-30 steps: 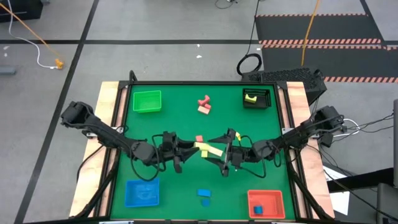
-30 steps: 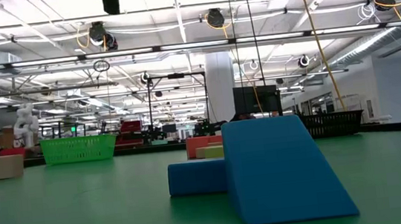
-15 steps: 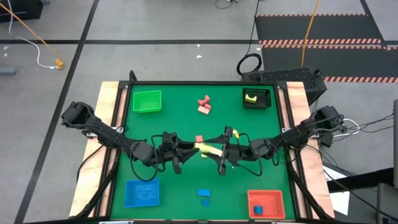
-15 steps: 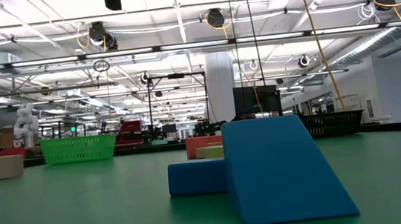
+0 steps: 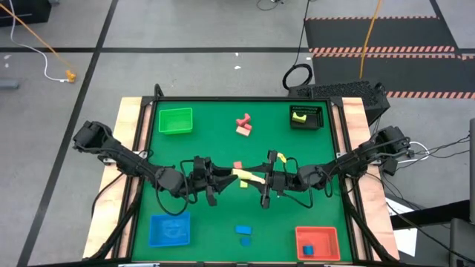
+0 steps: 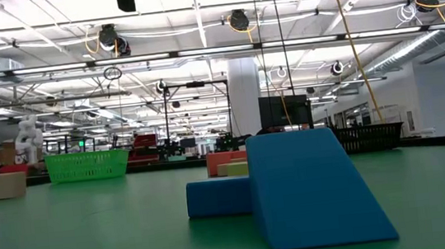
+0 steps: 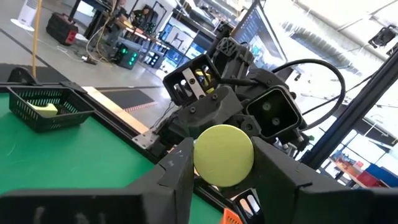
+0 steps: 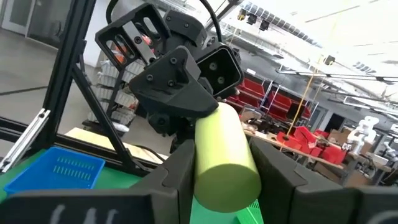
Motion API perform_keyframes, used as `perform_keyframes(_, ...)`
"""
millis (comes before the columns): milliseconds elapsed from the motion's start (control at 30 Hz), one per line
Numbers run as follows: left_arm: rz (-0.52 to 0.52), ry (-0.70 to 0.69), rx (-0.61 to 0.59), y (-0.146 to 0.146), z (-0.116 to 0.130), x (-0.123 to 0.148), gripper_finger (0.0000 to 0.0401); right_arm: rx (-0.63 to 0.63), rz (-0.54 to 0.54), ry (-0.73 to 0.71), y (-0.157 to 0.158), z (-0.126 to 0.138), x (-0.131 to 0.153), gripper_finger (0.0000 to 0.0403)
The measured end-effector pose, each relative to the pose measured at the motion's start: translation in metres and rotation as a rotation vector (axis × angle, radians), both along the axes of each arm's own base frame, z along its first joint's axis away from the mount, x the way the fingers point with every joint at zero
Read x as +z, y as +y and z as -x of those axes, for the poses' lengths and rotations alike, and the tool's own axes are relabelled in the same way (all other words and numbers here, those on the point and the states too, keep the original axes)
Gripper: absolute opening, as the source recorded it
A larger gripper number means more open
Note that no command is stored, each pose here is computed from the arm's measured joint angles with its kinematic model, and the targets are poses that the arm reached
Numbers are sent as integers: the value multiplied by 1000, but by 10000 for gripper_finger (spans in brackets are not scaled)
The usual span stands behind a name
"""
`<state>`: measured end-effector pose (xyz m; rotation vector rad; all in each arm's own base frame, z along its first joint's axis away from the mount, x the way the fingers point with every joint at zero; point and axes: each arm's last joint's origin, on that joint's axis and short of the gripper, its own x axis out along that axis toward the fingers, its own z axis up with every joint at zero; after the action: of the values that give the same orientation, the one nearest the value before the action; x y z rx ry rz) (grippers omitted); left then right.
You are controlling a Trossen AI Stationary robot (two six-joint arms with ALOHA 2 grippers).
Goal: Sort & place blocks by color
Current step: Put the left green block into the black bin
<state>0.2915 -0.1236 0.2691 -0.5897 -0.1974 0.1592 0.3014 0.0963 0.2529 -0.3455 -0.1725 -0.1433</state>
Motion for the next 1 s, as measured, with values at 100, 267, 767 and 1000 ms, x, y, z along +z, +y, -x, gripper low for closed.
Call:
perform_keyframes(100, -46, 21, 13, 0, 0, -2, 228, -64, -5, 54, -3, 3, 0, 109)
perform_keyframes(267, -124, 30, 44, 2, 1, 1, 353, -242, -71, 215, -22, 17, 6, 109)
perform_keyframes(767, -117, 273, 110, 11, -3, -26, 294, -829, -522, 518, -139, 103, 9, 109)
perform_keyframes(1000, -152, 417, 113, 13, 0, -42, 185, -875, -745, 640, -182, 123, -3, 109)
